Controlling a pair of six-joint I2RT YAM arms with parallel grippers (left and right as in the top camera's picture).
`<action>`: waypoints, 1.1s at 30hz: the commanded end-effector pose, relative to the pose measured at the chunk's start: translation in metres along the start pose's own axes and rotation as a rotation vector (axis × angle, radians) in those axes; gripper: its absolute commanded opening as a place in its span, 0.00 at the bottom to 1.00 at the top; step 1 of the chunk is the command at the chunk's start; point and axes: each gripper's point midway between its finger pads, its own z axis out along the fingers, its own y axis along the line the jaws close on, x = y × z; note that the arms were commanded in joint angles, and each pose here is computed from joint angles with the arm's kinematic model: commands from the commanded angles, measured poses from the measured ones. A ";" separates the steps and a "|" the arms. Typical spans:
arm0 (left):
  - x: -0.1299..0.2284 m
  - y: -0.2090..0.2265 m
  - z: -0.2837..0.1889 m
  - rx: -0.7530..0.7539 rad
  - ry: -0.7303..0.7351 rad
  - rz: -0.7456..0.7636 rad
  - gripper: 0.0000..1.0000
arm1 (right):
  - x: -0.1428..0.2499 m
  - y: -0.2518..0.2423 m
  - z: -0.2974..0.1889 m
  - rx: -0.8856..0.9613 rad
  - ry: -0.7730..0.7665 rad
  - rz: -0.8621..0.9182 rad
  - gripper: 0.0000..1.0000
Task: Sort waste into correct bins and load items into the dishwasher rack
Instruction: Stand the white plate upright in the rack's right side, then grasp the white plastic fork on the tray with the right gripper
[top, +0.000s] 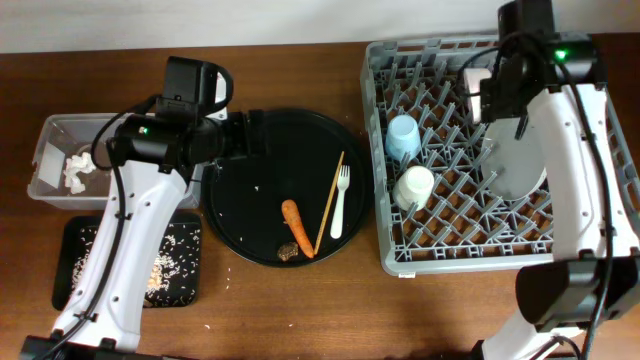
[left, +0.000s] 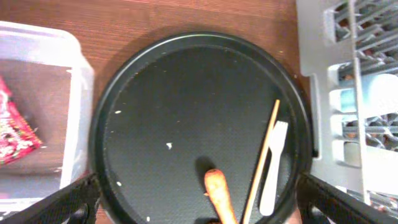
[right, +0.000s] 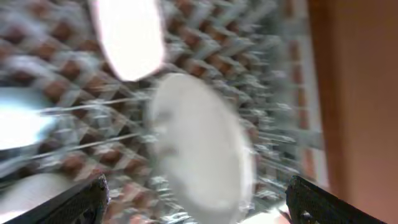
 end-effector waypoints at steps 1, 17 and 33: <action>-0.014 0.032 -0.015 -0.183 -0.088 0.000 0.99 | 0.011 0.105 -0.048 -0.659 0.039 -0.003 0.93; -0.007 0.076 -0.021 -0.293 -0.046 -0.074 0.99 | 0.129 0.352 -0.015 -0.414 0.328 -0.136 0.41; -0.006 0.078 -0.022 -0.307 -0.047 -0.073 0.99 | 0.152 0.341 0.078 -0.304 0.400 0.010 0.35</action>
